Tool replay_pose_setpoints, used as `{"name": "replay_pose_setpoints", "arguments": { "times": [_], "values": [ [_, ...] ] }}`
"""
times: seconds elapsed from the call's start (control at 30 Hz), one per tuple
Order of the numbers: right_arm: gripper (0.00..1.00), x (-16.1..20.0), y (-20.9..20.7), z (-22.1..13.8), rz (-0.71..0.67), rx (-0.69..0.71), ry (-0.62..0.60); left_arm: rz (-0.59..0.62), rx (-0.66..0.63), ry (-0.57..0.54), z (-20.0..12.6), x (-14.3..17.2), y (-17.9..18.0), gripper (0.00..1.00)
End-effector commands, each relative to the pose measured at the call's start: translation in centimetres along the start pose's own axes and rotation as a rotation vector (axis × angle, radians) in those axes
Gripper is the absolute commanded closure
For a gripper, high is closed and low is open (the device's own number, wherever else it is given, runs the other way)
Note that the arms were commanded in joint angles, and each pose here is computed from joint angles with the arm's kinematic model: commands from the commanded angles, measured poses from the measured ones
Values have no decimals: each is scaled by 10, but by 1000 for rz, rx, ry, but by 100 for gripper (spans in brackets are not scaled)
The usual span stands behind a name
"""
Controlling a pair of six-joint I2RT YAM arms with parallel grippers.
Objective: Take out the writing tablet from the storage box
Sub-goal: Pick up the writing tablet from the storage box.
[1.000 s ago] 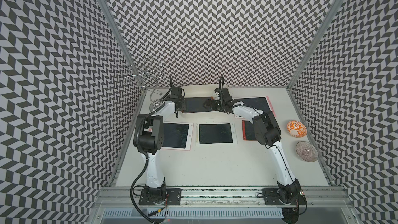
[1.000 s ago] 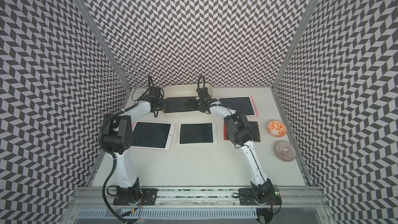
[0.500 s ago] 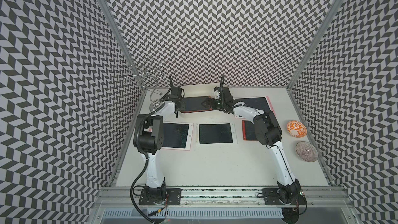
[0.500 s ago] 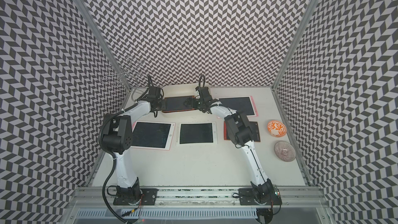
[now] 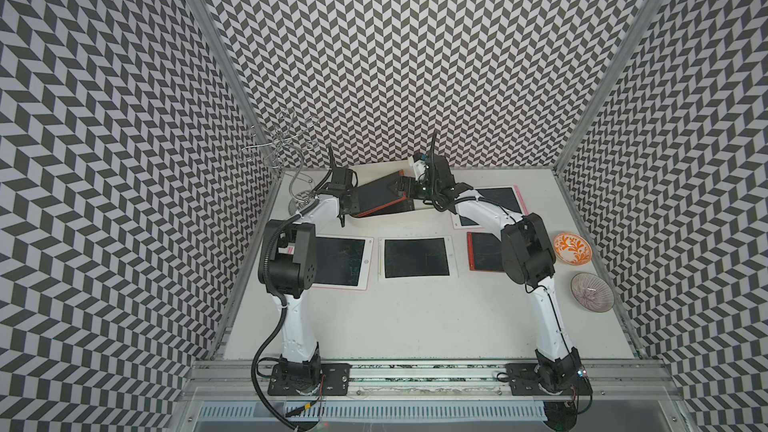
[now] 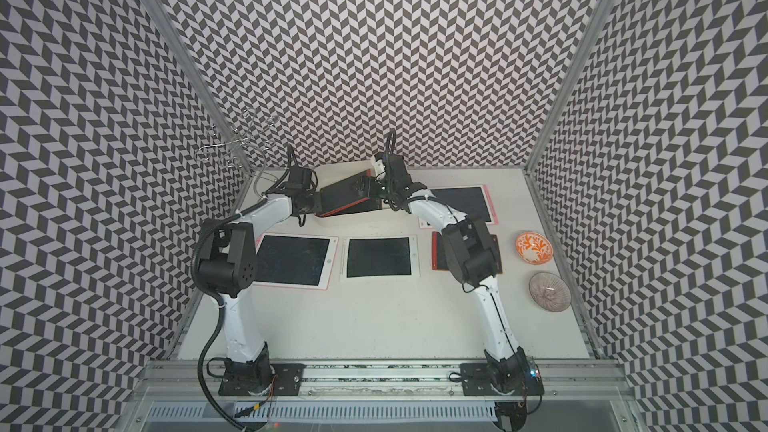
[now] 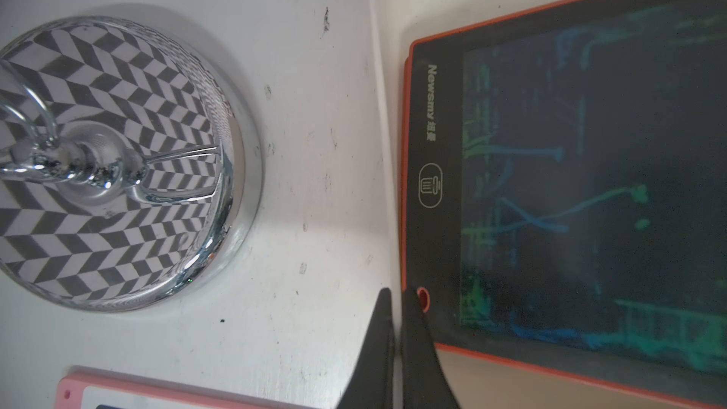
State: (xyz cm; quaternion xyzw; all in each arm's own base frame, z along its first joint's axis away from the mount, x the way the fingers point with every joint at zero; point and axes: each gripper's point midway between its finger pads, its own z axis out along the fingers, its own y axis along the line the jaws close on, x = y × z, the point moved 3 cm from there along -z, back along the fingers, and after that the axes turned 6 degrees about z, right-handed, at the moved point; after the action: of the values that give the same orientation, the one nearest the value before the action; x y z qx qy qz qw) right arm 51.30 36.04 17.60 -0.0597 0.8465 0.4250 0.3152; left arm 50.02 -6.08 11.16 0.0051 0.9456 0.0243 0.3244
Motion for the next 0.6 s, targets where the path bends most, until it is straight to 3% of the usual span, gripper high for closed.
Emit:
{"name": "replay_pose_setpoints", "arguments": {
  "times": [0.0, 0.57],
  "values": [
    [4, -7, 25, -3, -45, -46, -16, 11, 65, -53, -12, -19, -19, 100],
    [2, -6, -11, 8, -38, 167, -6, 12, 64, -53, -14, -20, -19, 100]
  ]
}}
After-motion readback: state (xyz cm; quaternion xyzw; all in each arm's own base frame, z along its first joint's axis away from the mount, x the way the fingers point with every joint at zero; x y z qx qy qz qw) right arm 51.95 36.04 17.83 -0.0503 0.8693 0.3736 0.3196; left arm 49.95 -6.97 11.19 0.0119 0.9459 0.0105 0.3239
